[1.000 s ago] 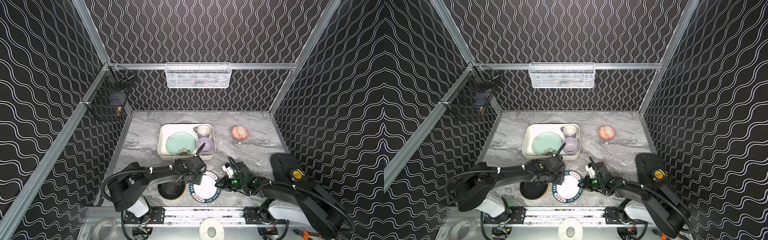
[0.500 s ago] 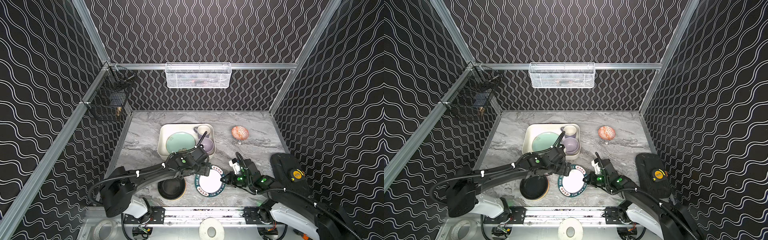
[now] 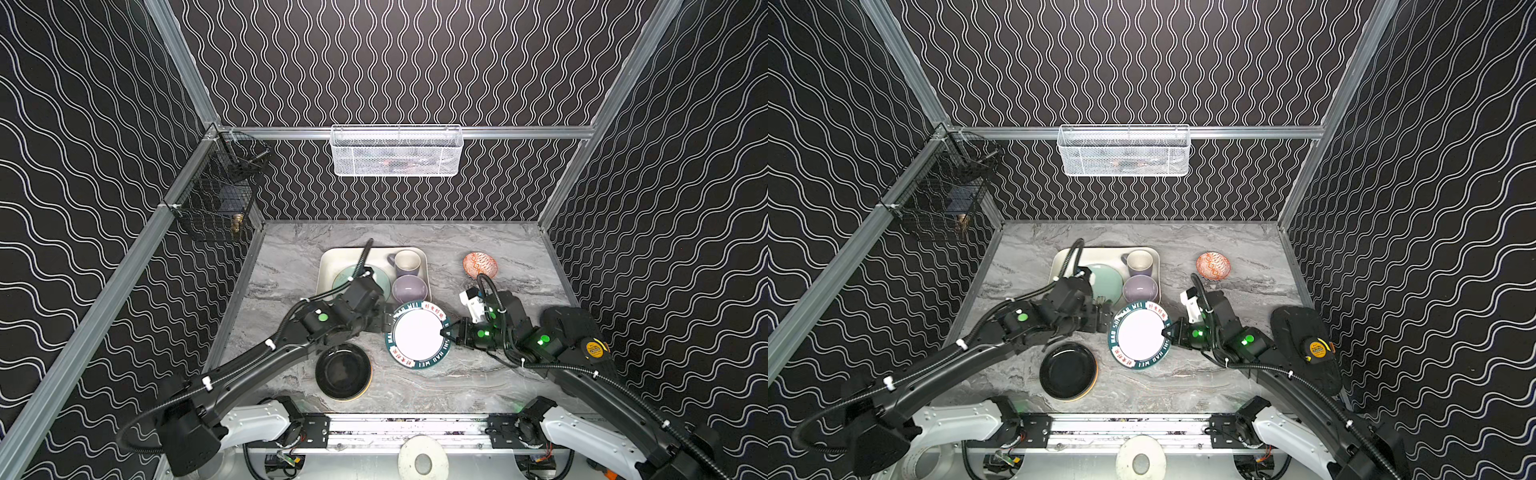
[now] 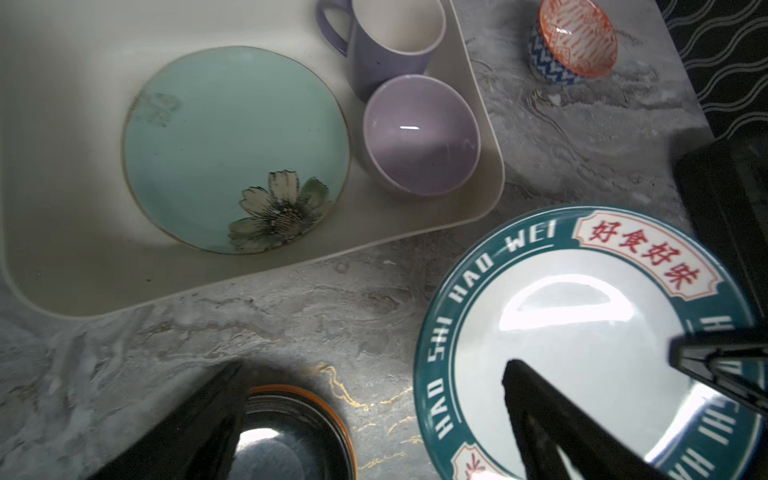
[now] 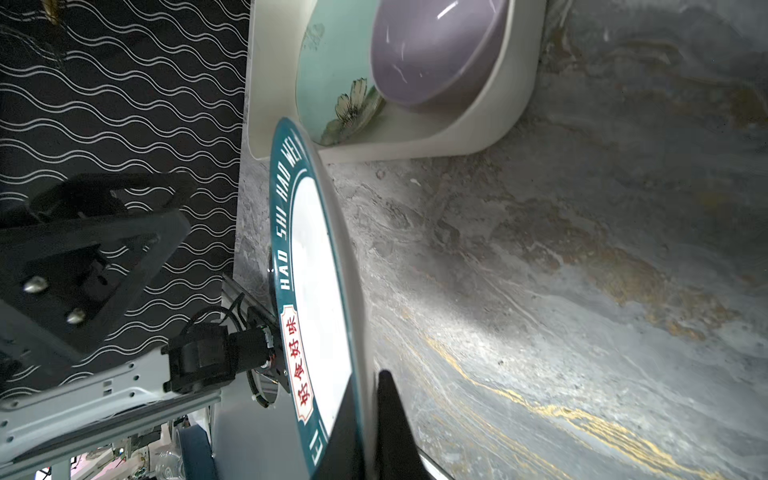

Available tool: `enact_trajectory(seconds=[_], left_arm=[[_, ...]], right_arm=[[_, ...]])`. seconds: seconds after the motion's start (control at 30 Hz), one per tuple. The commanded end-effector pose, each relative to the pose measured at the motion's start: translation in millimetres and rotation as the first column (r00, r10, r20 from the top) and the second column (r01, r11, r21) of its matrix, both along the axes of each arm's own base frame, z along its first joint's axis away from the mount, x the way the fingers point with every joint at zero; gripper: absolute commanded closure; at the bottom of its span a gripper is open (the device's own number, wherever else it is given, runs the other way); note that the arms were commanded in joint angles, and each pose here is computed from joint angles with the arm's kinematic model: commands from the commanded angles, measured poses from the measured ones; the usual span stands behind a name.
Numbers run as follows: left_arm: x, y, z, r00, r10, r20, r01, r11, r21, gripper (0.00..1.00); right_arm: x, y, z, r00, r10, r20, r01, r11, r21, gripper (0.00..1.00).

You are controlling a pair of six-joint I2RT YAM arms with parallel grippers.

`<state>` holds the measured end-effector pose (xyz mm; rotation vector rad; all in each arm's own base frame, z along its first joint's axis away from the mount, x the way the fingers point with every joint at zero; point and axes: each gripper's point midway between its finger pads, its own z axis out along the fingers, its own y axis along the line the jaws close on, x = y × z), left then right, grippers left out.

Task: Place the mixed dishes into the plastic bin
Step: 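Lift the green-rimmed plate and carry it over the bin with the right gripper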

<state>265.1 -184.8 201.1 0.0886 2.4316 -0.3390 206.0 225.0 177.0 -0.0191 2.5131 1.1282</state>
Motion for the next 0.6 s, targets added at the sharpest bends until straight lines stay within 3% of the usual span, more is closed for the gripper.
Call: enact_trajectory(seconds=[0.0,0.33,0.57], left_arm=[[-2.4,23.6,5.3,1.0,0.022,0.006,-0.023,0.999,0.023,0.02],[3.1,59.7,15.5,0.998,0.057,0.018,-0.058,0.998,0.021,0.02],[11.9,74.7,8.0,0.997,0.074,0.005,-0.075,0.997,0.021,0.02]], right_arm=[[21.3,9.8,18.3,0.998,0.014,0.062,-0.013,1.0,-0.022,0.98],[119.9,85.2,53.3,0.986,0.101,0.132,-0.096,0.995,-0.04,0.98],[171.9,137.4,26.7,0.982,0.17,0.084,-0.168,0.985,-0.037,0.98]])
